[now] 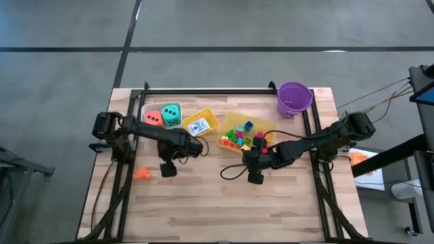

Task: Pick & Place Toys
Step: Put the orange game piece into the yellow bin

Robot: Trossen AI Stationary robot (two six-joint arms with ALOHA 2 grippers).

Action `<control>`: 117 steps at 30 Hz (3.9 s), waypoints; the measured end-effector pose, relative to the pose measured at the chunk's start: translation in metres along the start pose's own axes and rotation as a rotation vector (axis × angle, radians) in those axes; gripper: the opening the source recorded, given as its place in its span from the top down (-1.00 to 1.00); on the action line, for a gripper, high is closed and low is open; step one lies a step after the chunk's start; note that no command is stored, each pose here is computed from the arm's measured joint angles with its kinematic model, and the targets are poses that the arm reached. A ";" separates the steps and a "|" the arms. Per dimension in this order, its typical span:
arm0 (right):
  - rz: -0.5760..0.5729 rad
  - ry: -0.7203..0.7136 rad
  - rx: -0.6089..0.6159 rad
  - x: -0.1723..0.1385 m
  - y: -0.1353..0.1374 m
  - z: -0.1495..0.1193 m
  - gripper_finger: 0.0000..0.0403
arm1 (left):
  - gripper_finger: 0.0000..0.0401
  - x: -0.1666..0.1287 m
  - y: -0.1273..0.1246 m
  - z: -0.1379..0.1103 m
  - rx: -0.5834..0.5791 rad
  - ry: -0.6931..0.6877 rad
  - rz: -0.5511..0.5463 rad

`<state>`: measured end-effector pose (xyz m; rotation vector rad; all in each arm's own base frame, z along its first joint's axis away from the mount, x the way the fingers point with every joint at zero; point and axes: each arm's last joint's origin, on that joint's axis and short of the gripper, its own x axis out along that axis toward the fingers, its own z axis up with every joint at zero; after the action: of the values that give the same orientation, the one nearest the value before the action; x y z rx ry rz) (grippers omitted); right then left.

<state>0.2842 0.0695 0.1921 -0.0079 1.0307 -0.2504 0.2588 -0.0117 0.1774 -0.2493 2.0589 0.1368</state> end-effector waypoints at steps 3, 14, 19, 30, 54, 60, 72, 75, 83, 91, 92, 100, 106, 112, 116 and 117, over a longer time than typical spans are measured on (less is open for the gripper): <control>0.001 -0.003 0.001 0.000 0.000 0.000 0.08 | -0.50 0.010 -0.004 -0.007 -0.162 0.081 -0.043; 0.025 -0.021 -0.034 -0.003 0.008 0.000 0.08 | -0.71 0.043 -0.001 -0.047 -0.439 0.065 -0.071; 0.037 -0.033 -0.054 -0.006 0.013 0.000 0.08 | -0.71 0.053 0.004 -0.064 -0.514 0.034 -0.107; 0.045 -0.051 -0.048 -0.009 0.014 0.006 0.08 | -0.69 0.066 0.005 -0.067 -0.761 0.054 -0.123; 0.054 -0.050 -0.080 -0.011 0.019 0.003 0.08 | -0.69 0.089 -0.007 -0.057 -0.826 0.088 -0.354; 0.056 -0.049 -0.080 -0.011 0.019 0.003 0.08 | -0.69 0.089 -0.016 -0.059 -0.756 0.071 -0.334; 0.057 -0.050 -0.079 -0.011 0.019 0.003 0.08 | -0.61 0.096 -0.026 -0.060 -0.621 -0.020 -0.297; 0.057 -0.051 -0.078 -0.011 0.019 0.003 0.08 | -0.43 0.096 -0.026 -0.060 -0.587 -0.035 -0.291; 0.058 -0.053 -0.077 -0.011 0.019 0.003 0.08 | -0.24 0.096 -0.026 -0.060 -0.567 -0.040 -0.288; 0.059 -0.055 -0.077 -0.011 0.019 0.004 0.08 | -0.24 0.091 -0.028 -0.058 -0.588 -0.057 -0.297; 0.059 -0.055 -0.077 -0.011 0.019 0.004 0.08 | -0.24 0.089 -0.029 -0.057 -0.584 -0.068 -0.302; 0.058 -0.054 -0.077 -0.011 0.019 0.004 0.08 | -0.24 0.059 -0.040 -0.049 -0.546 -0.182 -0.346; 0.049 -0.058 -0.087 -0.011 0.020 0.003 0.08 | -0.24 0.018 -0.047 -0.041 -0.485 -0.477 -0.379; -0.022 -0.215 -0.115 -0.015 0.025 0.014 0.08 | -0.24 -0.028 -0.049 -0.024 -0.362 -0.884 -0.450; 0.006 -0.396 -0.094 -0.023 0.031 0.030 0.08 | -0.24 -0.053 -0.047 -0.017 -0.260 -1.118 -0.453; 0.019 -0.430 -0.075 -0.026 0.032 0.033 0.08 | -0.24 -0.058 -0.046 -0.016 -0.222 -1.170 -0.438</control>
<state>0.3063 0.1022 0.2275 -0.1156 0.6112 -0.1822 0.2832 -0.0529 0.2359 -0.5835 0.8003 0.1813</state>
